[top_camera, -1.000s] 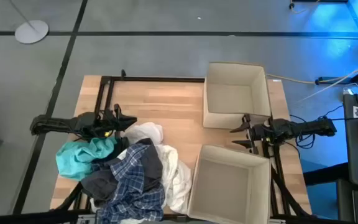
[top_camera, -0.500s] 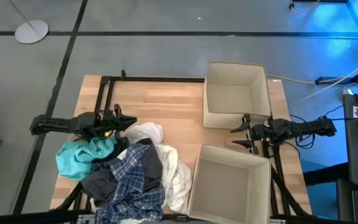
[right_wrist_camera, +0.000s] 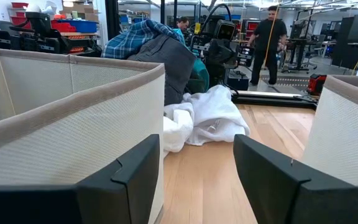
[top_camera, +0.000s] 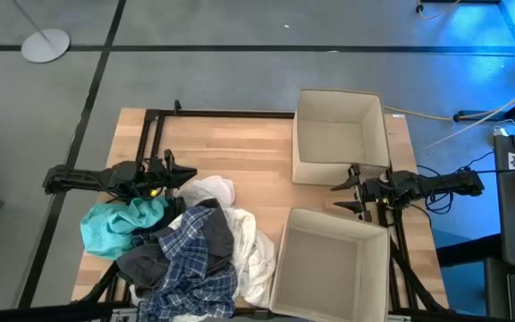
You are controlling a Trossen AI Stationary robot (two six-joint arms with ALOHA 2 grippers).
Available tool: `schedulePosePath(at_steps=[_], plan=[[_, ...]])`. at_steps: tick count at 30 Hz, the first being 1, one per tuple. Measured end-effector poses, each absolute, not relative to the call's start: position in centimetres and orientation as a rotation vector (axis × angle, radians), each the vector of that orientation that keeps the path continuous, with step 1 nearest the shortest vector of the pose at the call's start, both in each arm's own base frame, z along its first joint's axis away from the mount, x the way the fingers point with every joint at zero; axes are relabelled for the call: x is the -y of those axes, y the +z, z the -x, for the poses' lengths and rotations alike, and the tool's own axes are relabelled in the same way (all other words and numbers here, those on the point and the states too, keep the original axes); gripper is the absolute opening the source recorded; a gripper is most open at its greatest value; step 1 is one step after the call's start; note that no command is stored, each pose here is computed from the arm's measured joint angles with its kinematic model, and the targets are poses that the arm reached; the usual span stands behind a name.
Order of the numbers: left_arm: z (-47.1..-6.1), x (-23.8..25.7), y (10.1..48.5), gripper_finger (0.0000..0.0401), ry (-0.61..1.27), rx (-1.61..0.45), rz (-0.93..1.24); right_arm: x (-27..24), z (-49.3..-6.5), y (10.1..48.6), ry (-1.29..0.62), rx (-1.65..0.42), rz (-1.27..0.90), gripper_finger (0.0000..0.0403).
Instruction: Sort clothes
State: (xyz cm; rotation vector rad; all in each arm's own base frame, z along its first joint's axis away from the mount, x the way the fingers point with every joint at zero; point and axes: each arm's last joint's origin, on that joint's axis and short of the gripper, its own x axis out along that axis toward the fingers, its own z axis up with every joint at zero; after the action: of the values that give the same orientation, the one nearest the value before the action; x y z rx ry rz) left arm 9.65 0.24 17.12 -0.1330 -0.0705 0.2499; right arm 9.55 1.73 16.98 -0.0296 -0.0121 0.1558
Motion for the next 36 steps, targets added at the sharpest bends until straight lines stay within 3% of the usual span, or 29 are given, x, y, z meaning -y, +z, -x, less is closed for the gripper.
schedulePosePath(at_steps=[24, 36], plan=[[-9.6, -0.2, 17.1, 0.0029, 0.250, 0.071, 0.133, -1.7, -9.6, 17.3, 0.140, 0.054, 0.021, 0.0209], [-9.6, -0.2, 17.1, 0.0029, 0.250, 0.071, 0.133, -1.4, -8.6, 21.6, 0.102, 0.238, -0.053, 0.0209]])
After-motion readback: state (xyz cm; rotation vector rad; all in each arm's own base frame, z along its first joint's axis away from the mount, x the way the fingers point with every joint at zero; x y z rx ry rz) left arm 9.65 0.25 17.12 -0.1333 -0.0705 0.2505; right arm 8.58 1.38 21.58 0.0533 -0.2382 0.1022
